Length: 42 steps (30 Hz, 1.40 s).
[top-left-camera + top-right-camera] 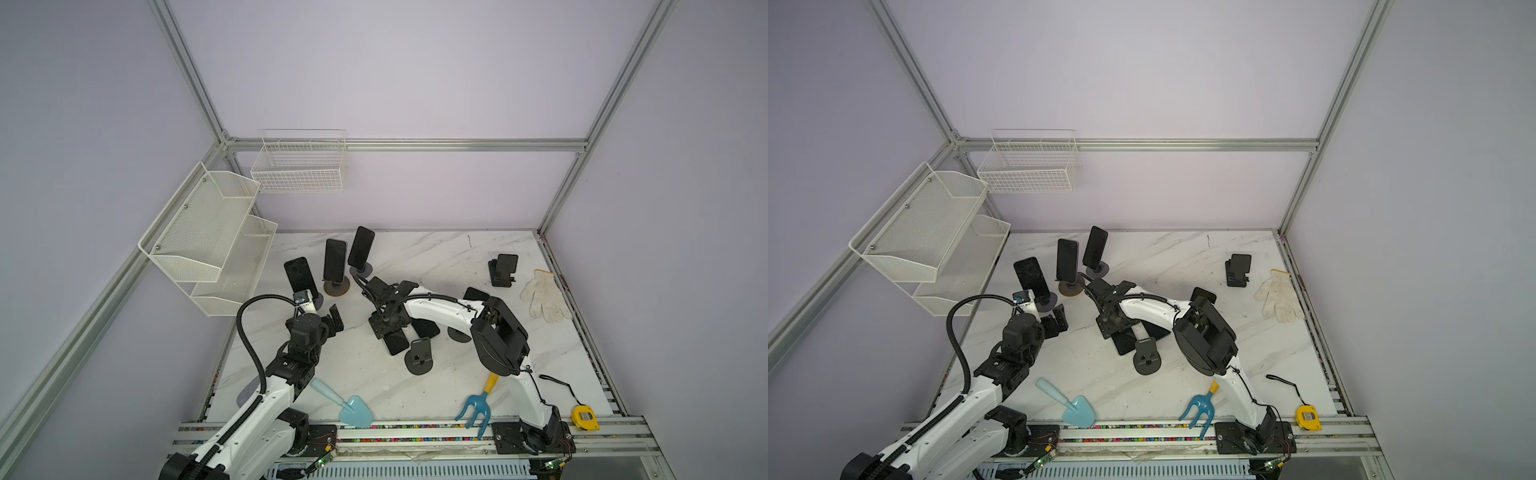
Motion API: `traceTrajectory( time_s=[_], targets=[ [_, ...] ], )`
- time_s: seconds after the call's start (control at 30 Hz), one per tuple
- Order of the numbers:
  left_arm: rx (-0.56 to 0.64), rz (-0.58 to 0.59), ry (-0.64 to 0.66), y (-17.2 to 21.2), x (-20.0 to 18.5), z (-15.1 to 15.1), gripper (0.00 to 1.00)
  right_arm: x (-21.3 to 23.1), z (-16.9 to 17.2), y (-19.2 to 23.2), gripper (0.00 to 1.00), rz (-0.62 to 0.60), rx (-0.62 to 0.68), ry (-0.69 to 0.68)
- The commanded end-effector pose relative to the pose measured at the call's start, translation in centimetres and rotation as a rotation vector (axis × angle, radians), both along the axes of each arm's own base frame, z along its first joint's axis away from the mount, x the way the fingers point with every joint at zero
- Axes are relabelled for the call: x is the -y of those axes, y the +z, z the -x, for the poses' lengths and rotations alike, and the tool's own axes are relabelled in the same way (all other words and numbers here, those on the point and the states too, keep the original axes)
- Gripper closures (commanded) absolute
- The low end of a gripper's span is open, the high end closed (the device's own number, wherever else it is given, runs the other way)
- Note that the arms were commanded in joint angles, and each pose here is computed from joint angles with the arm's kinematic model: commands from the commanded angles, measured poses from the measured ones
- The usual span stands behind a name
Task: Remove the phone from the phone stand
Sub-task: 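Lower the held teal-edged phone flat beside the blue-edged phone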
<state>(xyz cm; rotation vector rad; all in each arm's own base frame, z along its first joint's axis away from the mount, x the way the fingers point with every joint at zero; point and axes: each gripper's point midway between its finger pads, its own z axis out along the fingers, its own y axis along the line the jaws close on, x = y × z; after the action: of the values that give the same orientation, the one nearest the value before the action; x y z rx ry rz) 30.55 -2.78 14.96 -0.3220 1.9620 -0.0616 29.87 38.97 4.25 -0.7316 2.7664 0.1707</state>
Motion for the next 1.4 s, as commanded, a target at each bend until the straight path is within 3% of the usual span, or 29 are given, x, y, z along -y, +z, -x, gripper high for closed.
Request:
traceTrajectory(
  time_s=[0.0,0.43,1.37],
  targets=[
    [0.010,0.014,0.009,-0.3,-0.1,0.0,0.01,0.4,0.0,-1.0,0.36,0.028,0.021,-0.031],
    [0.000,0.021,-0.008,-0.5,0.3,-0.1,0.01,0.1,2.3,-3.6,0.33,-0.013,-0.027,0.069],
    [-0.030,0.003,0.022,-1.5,-0.2,-0.2,0.00,1.6,2.2,-5.4,0.21,0.070,-0.033,0.058]
  ],
)
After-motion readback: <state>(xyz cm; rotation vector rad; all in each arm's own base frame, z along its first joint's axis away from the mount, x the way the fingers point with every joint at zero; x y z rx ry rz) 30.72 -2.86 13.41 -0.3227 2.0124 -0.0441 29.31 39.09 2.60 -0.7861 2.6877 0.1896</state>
